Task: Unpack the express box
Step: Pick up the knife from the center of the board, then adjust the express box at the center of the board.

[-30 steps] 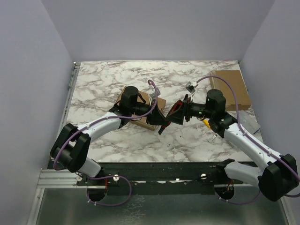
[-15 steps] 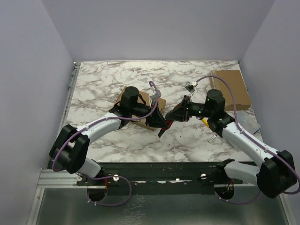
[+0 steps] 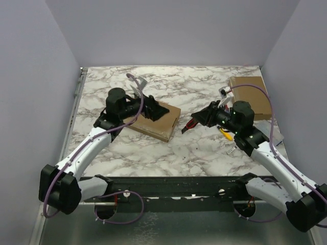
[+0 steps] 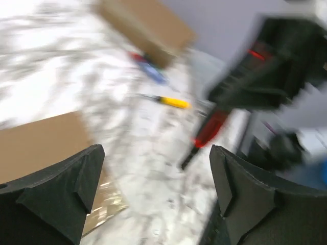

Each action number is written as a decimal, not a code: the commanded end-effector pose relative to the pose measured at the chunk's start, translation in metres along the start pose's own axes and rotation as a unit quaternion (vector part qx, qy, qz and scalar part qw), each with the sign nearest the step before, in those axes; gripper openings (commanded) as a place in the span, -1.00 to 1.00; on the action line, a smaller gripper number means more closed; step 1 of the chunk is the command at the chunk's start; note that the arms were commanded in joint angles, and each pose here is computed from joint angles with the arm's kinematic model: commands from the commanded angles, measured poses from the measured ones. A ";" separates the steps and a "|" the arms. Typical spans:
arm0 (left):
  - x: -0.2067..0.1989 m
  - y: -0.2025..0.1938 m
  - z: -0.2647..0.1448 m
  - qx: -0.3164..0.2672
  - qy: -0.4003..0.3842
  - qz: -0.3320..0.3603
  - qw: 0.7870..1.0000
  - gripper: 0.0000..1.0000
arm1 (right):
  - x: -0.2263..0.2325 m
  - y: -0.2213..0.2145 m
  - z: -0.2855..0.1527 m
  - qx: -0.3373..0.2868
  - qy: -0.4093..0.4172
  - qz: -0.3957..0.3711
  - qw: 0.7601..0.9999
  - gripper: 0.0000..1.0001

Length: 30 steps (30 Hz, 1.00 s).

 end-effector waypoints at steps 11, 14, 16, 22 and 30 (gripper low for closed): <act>0.210 -0.062 -0.073 0.083 0.498 -0.220 0.835 0.86 | -0.052 -0.008 0.039 0.063 -0.154 -0.014 0.986 -0.99; 0.236 -0.074 -0.051 0.102 0.445 -0.231 0.859 0.74 | -0.057 -0.013 0.052 0.064 -0.160 0.000 0.985 -0.99; 0.249 -0.077 -0.029 0.113 0.380 -0.237 0.887 0.67 | -0.062 -0.016 0.057 0.057 -0.173 -0.001 0.983 -0.99; 0.240 -0.098 0.039 0.161 0.262 -0.199 0.930 0.62 | -0.058 -0.024 0.061 0.050 -0.160 0.006 0.986 -0.99; 0.188 -0.114 0.134 0.198 0.053 -0.136 0.969 0.54 | -0.041 -0.001 0.019 -0.032 -0.203 -0.023 0.978 -0.99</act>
Point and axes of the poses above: each gripper's point midway between its finger pads, its own z axis out along the fingers, its own x axis along the line the jaws close on, y = z × x, the point moved 8 cm from there along -z, back along the fingers, and after that the axes turned 11 degrees about z, right-handed, at the moved point
